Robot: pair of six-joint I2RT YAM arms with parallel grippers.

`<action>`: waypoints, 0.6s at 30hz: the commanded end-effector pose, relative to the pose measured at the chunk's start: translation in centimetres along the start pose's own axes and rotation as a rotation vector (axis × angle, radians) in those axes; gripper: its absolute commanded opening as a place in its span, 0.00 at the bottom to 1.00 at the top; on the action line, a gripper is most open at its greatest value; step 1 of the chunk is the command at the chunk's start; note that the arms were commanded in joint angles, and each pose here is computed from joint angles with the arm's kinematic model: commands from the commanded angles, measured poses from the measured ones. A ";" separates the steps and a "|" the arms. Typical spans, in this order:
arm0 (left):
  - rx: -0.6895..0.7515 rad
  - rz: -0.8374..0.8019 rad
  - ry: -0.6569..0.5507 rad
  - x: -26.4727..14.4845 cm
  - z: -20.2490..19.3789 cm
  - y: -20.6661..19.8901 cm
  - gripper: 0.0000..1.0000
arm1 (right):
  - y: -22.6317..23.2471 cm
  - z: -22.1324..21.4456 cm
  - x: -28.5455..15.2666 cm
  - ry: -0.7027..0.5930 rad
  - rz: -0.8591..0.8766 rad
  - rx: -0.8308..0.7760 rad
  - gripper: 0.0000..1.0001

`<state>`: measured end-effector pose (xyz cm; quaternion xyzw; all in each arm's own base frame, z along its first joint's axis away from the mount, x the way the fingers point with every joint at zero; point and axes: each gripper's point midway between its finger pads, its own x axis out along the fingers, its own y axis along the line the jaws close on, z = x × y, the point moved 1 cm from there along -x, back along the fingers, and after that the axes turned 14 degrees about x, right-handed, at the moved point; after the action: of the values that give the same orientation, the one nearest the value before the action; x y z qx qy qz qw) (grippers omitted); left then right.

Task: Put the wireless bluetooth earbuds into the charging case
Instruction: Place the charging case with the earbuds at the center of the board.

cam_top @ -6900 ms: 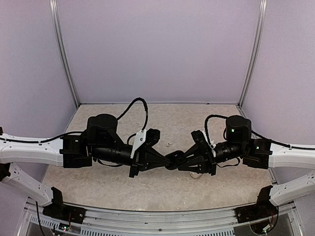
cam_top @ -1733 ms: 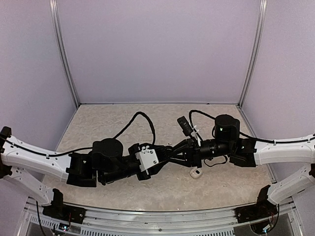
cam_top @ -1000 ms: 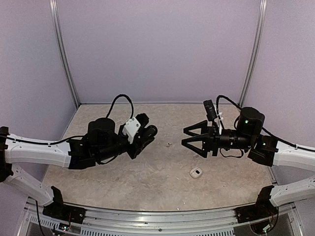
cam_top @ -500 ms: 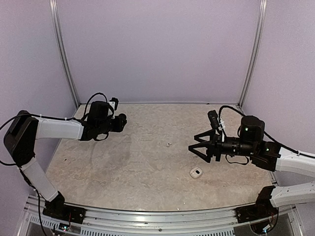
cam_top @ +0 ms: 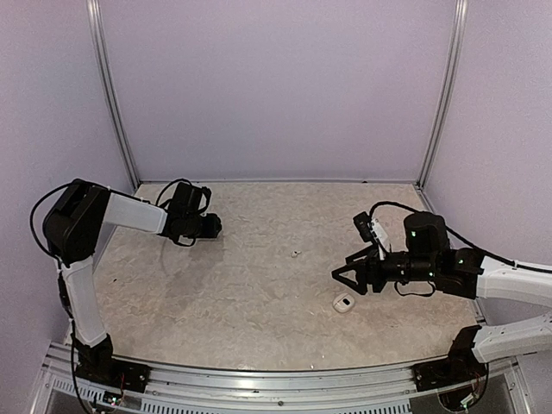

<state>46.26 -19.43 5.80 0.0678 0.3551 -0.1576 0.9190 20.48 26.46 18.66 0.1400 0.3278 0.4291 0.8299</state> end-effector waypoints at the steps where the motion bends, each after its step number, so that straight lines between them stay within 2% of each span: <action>1: -0.007 -0.026 0.032 1.2 -0.3 0.1 0.26 | -1.8 -1.6 0.2 0.060 -0.077 0.056 0.73; 8: -0.013 -0.036 0.086 2.2 -1.8 0.2 0.38 | -3.8 -3.7 0.4 0.152 -0.187 0.113 0.73; 14: -0.012 -0.070 0.097 2.0 -1.9 -0.3 0.56 | -5.5 -5.2 0.5 0.228 -0.285 0.126 0.75; 16: -0.012 -0.067 0.089 1.7 -1.5 -0.3 0.68 | -5.9 -5.7 0.7 0.259 -0.299 0.123 0.76; 18: -0.012 -0.069 0.081 1.2 -1.1 -0.3 0.72 | -6.2 -6.4 1.0 0.295 -0.314 0.121 0.76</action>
<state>46.38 -19.82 3.47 0.0585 0.3911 -0.1803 0.9006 20.29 23.65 10.99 0.0930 0.4663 0.3112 0.8228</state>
